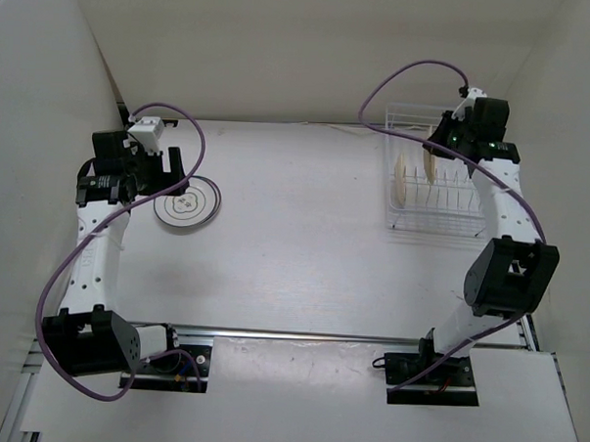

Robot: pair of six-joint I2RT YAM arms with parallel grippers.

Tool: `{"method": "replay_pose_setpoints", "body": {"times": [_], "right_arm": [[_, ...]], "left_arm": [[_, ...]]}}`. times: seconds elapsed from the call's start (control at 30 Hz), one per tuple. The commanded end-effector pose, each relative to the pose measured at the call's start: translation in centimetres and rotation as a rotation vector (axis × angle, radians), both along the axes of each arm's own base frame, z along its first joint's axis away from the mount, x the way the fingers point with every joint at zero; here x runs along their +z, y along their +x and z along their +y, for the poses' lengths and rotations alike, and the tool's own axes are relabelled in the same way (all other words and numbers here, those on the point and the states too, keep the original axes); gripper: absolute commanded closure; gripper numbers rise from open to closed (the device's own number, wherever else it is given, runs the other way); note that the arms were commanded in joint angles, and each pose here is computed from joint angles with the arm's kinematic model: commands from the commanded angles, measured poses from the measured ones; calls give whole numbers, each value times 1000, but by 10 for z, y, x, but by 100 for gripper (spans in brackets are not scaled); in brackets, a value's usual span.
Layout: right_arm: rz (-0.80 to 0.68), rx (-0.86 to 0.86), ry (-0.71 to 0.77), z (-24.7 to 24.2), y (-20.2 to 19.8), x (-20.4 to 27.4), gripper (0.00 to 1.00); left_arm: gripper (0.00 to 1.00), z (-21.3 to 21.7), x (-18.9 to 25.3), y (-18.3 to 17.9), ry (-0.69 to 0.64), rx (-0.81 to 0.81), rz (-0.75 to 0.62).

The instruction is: Unload the plates from the dish rack

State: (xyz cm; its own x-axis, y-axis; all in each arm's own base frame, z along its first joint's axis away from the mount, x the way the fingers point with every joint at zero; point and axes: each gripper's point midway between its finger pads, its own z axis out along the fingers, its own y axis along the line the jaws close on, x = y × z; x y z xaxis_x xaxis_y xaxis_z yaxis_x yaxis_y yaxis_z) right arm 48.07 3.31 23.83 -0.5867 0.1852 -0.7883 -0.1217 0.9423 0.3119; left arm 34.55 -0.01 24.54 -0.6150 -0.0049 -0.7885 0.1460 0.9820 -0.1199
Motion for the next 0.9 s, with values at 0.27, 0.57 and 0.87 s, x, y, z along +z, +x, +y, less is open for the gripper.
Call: {"method": "replay_pose_setpoints", "body": {"times": [0.27,0.57,0.87], "right_arm": [[-325,141,-188,36,-43,111,100],[-400,543,-592,133,-108,62,100],[-487,848,-1096,188,-153,-15,100]], "left_arm": [[2,-20,20,-8,-67,-74,-59],[1,-34,24,-3,-146,-127,-48],[1,-88,16,-23,-434,-363,91]]}}
